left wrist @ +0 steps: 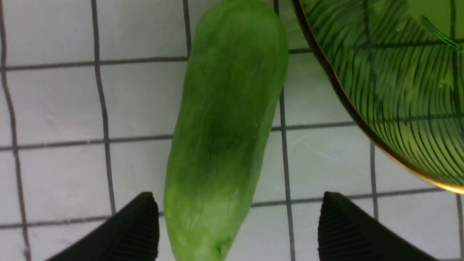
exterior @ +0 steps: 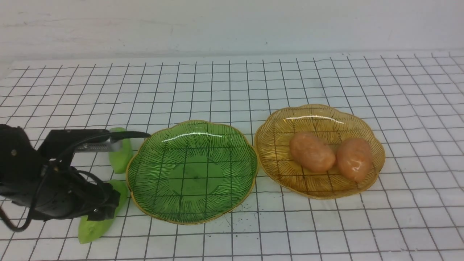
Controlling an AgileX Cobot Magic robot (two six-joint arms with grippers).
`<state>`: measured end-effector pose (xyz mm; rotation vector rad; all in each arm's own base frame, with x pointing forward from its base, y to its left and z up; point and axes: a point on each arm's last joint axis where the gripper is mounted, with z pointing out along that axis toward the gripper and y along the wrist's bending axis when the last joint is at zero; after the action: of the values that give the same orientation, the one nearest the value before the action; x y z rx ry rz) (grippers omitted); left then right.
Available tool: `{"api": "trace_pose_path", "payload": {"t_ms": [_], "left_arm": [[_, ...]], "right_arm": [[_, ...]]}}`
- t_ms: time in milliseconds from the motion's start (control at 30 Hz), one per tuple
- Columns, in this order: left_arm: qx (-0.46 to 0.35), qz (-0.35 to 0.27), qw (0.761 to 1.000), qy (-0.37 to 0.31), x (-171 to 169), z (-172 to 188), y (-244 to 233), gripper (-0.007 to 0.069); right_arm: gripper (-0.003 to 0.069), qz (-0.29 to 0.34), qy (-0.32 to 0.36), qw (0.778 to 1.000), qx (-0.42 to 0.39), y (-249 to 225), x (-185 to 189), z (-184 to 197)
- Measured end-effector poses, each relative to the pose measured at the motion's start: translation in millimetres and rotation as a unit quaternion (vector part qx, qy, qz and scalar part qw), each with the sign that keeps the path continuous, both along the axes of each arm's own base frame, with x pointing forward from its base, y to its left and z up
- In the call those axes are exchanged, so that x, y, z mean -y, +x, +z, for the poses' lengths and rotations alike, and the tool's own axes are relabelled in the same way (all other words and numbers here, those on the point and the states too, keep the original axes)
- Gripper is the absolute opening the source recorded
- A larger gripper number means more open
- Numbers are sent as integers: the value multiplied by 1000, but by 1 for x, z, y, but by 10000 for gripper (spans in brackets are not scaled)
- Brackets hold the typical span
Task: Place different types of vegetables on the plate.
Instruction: 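Put the green cucumber next to the left plate into that plate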
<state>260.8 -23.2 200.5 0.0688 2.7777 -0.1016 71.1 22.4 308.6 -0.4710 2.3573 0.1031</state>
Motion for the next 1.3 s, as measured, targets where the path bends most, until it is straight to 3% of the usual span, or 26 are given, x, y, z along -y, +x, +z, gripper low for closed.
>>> {"api": "trace_pose_path", "payload": {"t_ms": [500, 567, 767, 1100, 1200, 1300], "left_arm": [[-96, -18, 995, 11, 1, -45, 10, 517], [-108, -21, 994, 14, 0, -45, 8, 477], [-146, -37, 987, 50, -5, -37, 8, 236], [-168, -19, 981, 100, -14, -1, 17, 234], [-143, -12, 982, 126, -19, 36, 21, 234], [-72, 31, 993, 93, -14, 86, 24, 234]], "right_arm": [[-14, 2, -3, 1000, 4, -4, 1, -1], [-14, 2, -3, 1000, 4, -4, 1, -1], [-14, 2, -3, 1000, 4, -4, 1, -1], [-14, 2, -3, 1000, 5, -4, 1, -1], [-14, 2, -3, 1000, 5, -4, 1, -1], [-15, 2, -3, 1000, 5, -4, 1, -1]]}}
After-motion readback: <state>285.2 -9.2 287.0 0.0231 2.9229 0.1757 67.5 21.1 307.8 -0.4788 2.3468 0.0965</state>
